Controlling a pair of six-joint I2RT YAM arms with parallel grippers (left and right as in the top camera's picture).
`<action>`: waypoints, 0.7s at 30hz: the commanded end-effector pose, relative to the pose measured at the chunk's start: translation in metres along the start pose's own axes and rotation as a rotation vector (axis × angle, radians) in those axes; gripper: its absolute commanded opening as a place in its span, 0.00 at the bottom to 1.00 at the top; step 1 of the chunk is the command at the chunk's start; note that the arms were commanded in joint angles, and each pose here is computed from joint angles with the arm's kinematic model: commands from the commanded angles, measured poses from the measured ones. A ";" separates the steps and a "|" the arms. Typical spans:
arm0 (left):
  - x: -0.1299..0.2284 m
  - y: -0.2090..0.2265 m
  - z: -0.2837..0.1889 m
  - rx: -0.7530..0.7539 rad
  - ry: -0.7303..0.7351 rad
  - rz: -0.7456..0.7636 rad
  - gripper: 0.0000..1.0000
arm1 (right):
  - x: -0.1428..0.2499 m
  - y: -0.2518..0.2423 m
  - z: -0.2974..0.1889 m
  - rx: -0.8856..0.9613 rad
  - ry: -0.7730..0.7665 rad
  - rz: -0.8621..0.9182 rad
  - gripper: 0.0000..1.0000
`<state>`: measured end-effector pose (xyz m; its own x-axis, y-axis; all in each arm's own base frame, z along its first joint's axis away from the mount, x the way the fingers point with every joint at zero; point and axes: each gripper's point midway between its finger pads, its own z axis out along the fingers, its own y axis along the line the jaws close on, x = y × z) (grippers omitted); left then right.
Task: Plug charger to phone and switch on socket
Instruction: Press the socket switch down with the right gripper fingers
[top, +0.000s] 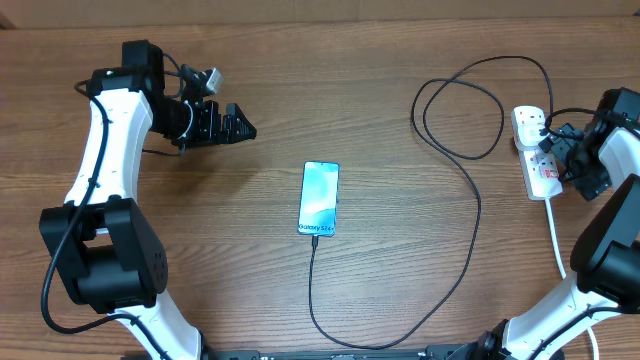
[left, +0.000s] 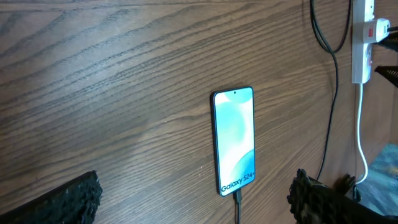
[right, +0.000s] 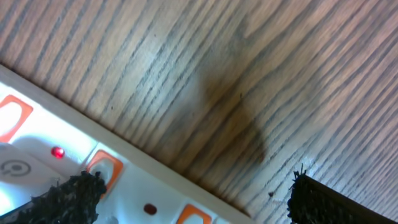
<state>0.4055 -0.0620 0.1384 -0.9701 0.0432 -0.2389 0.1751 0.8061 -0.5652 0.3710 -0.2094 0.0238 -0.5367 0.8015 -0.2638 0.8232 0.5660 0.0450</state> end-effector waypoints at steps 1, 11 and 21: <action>-0.002 -0.007 -0.004 -0.004 -0.012 0.015 1.00 | 0.031 0.003 0.014 -0.015 0.108 -0.049 1.00; -0.002 -0.007 -0.004 -0.004 -0.012 0.015 0.99 | 0.005 -0.015 -0.034 0.080 0.126 -0.039 1.00; -0.002 -0.007 -0.004 -0.004 -0.012 0.015 0.99 | -0.009 -0.009 -0.063 0.057 0.127 -0.232 1.00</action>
<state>0.4055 -0.0620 0.1384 -0.9701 0.0432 -0.2389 0.1751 0.8061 -0.5652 0.3578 -0.2064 0.0837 -0.6986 0.7035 -0.1306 0.7127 0.7003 -0.0402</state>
